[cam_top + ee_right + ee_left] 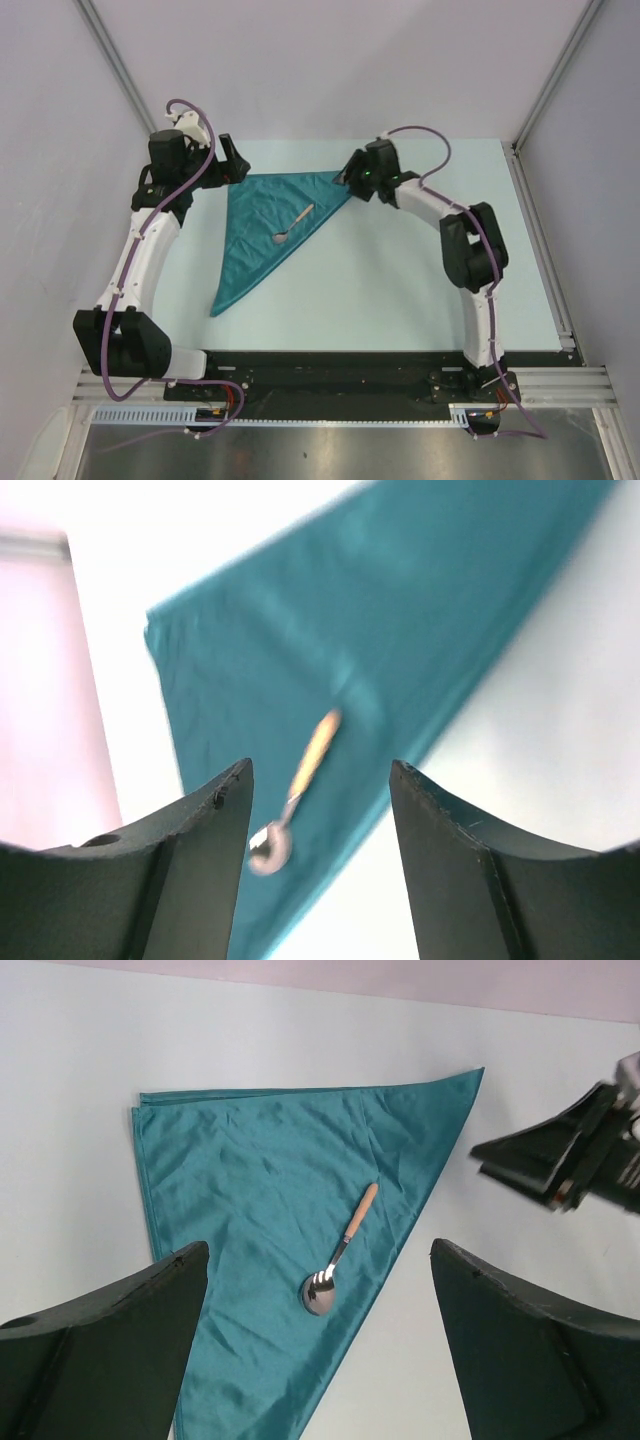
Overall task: Fold the napkin, place the utensils inside, and roll it up
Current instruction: Place the utensil onto the napkin, then fold the napkin
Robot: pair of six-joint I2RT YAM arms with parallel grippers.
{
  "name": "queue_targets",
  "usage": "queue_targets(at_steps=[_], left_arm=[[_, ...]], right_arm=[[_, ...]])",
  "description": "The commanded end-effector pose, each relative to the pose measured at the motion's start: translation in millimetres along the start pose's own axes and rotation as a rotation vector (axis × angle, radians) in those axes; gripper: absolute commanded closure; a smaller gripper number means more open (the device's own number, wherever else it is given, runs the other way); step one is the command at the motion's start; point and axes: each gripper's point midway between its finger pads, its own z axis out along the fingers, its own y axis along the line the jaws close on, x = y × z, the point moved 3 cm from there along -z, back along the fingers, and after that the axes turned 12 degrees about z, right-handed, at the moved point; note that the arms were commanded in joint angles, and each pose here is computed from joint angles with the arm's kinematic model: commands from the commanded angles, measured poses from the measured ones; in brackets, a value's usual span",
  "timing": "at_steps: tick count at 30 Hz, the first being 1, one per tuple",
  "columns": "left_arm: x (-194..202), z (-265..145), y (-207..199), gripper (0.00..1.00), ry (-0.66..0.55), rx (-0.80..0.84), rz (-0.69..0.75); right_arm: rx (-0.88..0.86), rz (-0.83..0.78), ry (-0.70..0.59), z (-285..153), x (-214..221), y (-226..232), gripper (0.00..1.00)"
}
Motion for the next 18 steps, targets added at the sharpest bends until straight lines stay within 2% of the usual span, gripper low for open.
queue_targets(at_steps=[1, 6, 9, 18], left_arm=[[-8.5, -3.6, -0.7, 0.03, -0.037, 0.011, -0.008], [-5.4, -0.8, 0.0, 0.03, -0.025, 0.012, -0.009], [-3.0, 2.0, -0.3, 0.03, -0.016, 0.018, -0.016], [4.2, 9.8, 1.2, 0.03, 0.013, 0.022, -0.023]], right_arm=[[-0.057, -0.077, 0.02, -8.5, -55.1, -29.2, 0.39], [-0.063, -0.046, 0.016, 4.7, -100.6, -68.3, 0.39], [-0.092, -0.034, 0.012, 12.6, -117.2, -74.7, 0.4], [-0.063, 0.029, 0.052, 63.7, -119.6, -110.8, 0.41]])
